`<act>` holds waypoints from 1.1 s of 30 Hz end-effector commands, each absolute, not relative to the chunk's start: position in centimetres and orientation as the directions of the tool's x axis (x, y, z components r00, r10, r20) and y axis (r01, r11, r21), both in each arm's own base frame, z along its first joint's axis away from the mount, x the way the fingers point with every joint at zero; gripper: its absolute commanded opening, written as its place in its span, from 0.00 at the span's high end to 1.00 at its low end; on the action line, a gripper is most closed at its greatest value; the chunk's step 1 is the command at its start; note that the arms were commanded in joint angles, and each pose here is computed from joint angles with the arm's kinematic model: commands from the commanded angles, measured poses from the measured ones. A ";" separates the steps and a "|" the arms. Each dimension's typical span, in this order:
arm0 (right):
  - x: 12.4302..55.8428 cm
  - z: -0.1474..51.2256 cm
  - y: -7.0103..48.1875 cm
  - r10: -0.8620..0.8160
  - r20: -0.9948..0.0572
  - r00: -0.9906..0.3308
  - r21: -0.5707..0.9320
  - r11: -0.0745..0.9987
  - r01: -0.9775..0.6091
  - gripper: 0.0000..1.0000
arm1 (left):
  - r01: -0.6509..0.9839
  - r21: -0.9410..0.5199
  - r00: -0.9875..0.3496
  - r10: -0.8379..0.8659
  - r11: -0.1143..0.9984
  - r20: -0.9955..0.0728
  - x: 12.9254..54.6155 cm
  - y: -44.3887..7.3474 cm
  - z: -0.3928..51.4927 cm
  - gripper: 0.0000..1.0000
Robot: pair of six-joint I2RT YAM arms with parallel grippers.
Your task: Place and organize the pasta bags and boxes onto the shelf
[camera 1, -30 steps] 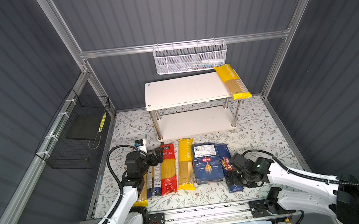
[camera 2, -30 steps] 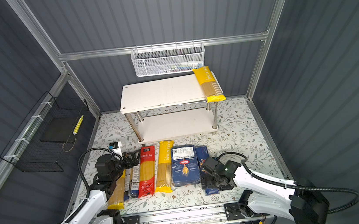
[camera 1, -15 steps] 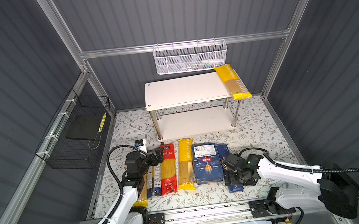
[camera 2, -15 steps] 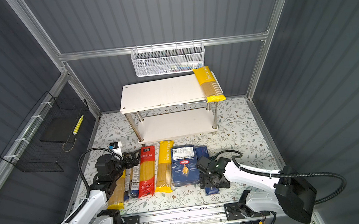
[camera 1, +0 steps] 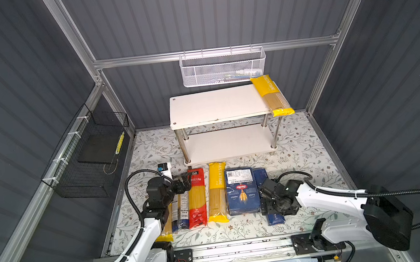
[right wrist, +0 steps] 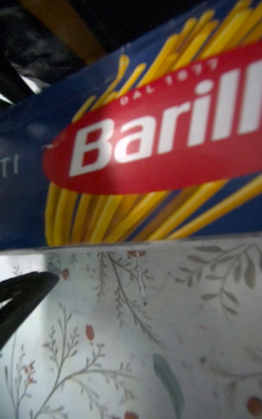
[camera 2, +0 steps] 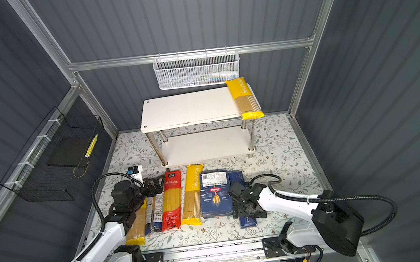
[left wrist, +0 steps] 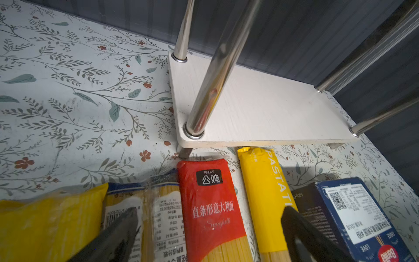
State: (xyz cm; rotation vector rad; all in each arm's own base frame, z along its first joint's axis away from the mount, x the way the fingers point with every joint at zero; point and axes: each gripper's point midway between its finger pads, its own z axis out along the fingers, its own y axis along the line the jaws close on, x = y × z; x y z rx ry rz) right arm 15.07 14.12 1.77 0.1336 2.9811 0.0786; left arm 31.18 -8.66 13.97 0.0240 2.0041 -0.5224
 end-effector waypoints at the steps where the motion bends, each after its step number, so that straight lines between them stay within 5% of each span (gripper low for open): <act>1: 15.9 1.7 13.7 0.108 -0.186 -0.977 0.056 0.994 0.099 0.05 | 0.248 -0.370 -0.483 -0.217 0.895 -0.848 31.0 -8.9 13.9 0.00; 33: 17.5 0.5 13.8 0.080 -0.214 -0.974 0.081 0.995 0.064 0.11 | 0.341 -0.451 -0.497 -0.249 0.825 -0.831 30.4 -11.0 14.7 0.00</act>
